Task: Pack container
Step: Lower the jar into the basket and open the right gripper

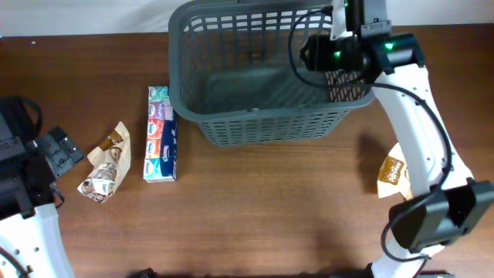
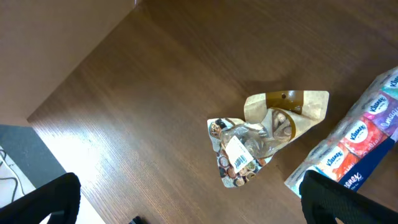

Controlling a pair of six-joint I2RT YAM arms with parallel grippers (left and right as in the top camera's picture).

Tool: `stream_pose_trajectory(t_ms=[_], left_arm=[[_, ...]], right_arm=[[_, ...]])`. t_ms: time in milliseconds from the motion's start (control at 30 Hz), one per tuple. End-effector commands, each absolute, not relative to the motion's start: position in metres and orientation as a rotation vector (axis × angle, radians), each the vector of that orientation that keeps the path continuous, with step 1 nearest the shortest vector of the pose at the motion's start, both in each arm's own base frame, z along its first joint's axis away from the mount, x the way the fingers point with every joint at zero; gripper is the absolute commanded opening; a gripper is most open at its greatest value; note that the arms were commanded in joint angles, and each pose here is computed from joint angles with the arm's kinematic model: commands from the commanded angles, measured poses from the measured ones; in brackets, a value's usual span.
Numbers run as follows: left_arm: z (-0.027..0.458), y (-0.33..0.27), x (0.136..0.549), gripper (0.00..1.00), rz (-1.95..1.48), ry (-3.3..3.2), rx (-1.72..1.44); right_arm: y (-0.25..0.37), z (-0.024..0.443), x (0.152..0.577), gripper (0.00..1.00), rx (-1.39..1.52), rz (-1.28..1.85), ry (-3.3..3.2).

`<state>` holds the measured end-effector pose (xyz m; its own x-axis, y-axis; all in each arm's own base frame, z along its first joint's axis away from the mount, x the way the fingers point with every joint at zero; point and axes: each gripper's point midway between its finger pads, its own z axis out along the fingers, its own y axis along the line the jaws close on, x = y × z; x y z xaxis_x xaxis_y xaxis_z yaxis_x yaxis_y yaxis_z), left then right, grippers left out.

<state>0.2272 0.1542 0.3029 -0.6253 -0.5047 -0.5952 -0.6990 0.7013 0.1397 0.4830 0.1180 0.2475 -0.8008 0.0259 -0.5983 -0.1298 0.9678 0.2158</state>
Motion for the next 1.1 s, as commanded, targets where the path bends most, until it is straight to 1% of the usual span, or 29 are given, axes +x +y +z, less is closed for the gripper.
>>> stream_pose_trajectory(t_ms=[0, 300, 567, 700, 867, 1067], left_arm=[[0.311, 0.154, 0.226, 0.99, 0.482, 2.353, -0.919], [0.311, 0.154, 0.226, 0.99, 0.482, 2.353, -0.919], [0.311, 0.154, 0.226, 0.99, 0.482, 2.353, -0.919], [0.311, 0.154, 0.226, 0.99, 0.481, 2.353, -0.919], [0.311, 0.154, 0.226, 0.99, 0.482, 2.353, -0.919], [0.311, 0.154, 0.226, 0.99, 0.482, 2.353, -0.919]], right_arm=[[0.12, 0.234, 0.485, 0.04, -0.107, 0.261, 2.512], [0.13, 0.202, 0.482, 0.04, -0.141, 0.168, 2.593], [0.129, 0.143, 0.478, 0.04, -0.149, 0.125, 2.753], [0.13, 0.122, 0.475, 0.04, -0.157, 0.112, 2.81], [0.128, 0.11, 0.471, 0.04, -0.157, 0.096, 2.848], [0.127, 0.108, 0.466, 0.04, -0.159, 0.09, 2.87]])
